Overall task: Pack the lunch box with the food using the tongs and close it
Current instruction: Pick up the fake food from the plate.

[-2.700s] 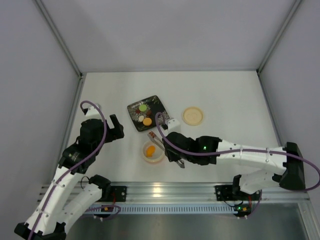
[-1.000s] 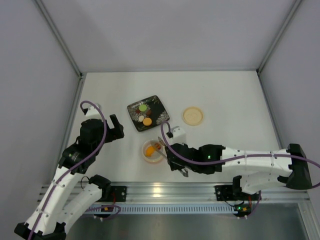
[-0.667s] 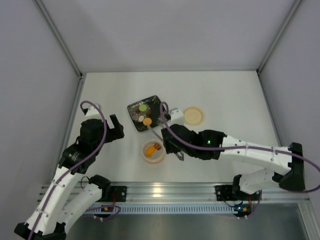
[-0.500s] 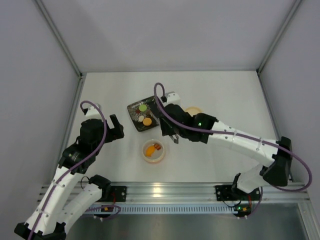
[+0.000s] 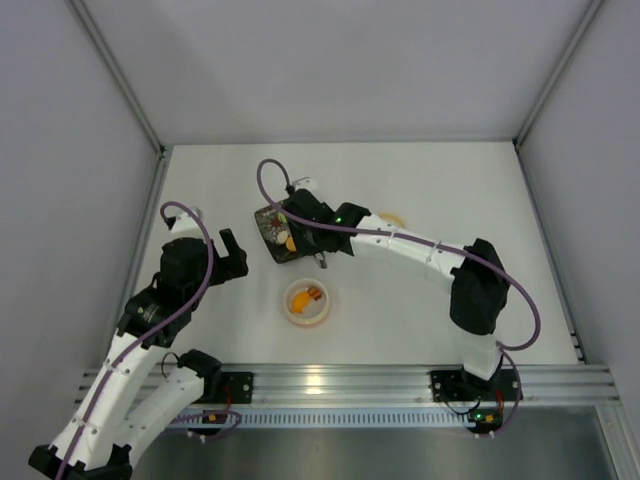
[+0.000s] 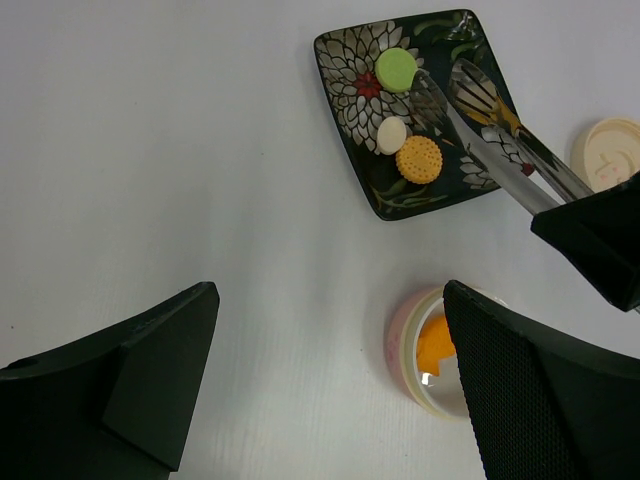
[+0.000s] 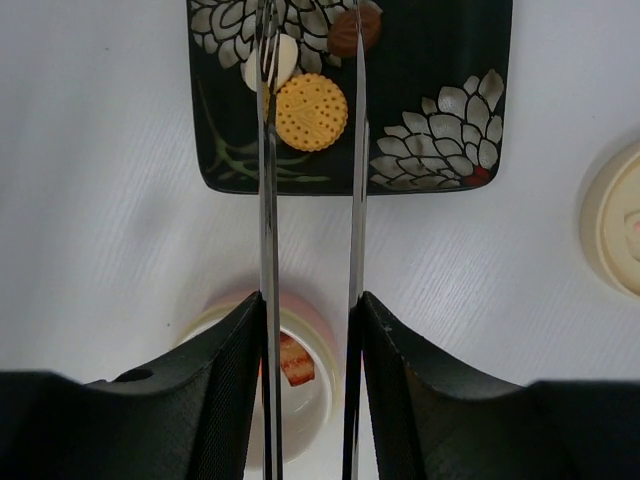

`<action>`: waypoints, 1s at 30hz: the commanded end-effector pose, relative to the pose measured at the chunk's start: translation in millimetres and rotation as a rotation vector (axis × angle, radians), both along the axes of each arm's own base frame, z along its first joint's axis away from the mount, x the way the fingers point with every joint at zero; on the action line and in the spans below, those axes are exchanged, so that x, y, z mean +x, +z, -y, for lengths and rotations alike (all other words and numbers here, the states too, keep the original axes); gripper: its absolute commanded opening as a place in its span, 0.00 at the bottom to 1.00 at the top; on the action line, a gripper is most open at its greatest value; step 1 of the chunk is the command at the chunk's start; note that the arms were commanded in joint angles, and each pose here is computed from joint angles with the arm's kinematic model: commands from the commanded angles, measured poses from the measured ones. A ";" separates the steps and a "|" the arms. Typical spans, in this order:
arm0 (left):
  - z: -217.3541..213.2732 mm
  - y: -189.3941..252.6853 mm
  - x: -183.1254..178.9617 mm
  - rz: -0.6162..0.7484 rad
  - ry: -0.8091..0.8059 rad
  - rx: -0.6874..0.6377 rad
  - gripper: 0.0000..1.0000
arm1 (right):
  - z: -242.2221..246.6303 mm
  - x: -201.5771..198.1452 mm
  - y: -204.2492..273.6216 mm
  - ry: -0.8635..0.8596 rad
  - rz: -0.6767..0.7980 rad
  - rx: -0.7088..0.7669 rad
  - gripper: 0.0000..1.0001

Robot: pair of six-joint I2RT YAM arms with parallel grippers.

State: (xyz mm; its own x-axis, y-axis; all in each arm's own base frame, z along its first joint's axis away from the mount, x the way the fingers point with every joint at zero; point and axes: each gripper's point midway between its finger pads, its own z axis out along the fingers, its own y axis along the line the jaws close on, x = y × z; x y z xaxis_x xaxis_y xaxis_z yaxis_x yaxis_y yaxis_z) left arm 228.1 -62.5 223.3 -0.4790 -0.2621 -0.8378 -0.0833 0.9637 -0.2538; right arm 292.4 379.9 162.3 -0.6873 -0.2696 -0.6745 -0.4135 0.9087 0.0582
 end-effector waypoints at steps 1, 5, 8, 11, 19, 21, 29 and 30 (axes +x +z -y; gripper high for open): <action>-0.4 -0.6 1.5 0.004 0.012 -0.002 0.99 | 0.5 15.6 11.4 -0.029 0.025 0.035 0.41; 0.0 -0.3 1.6 0.005 0.010 -0.003 0.99 | 3.0 19.3 0.8 -0.042 0.017 0.013 0.41; -0.5 -0.5 1.1 0.004 0.012 -0.001 0.99 | 4.9 23.7 -5.6 -0.053 0.011 0.003 0.41; -0.1 -0.8 1.1 0.003 0.010 -0.001 0.99 | 8.1 27.4 -12.7 -0.068 0.002 -0.010 0.41; -0.8 -1.1 1.5 0.002 0.015 0.000 0.99 | 7.9 31.9 -26.8 -0.071 -0.025 -0.014 0.42; -0.5 -0.5 1.5 0.005 0.014 -0.001 0.99 | 7.8 31.9 -29.6 -0.070 -0.030 -0.015 0.42; -0.5 -0.4 1.5 0.003 0.014 -0.001 0.99 | 7.2 29.5 -33.9 -0.064 -0.045 -0.010 0.38; -0.5 -0.4 1.5 0.003 0.014 -0.001 0.99 | 8.1 28.9 -34.8 -0.064 -0.047 -0.013 0.35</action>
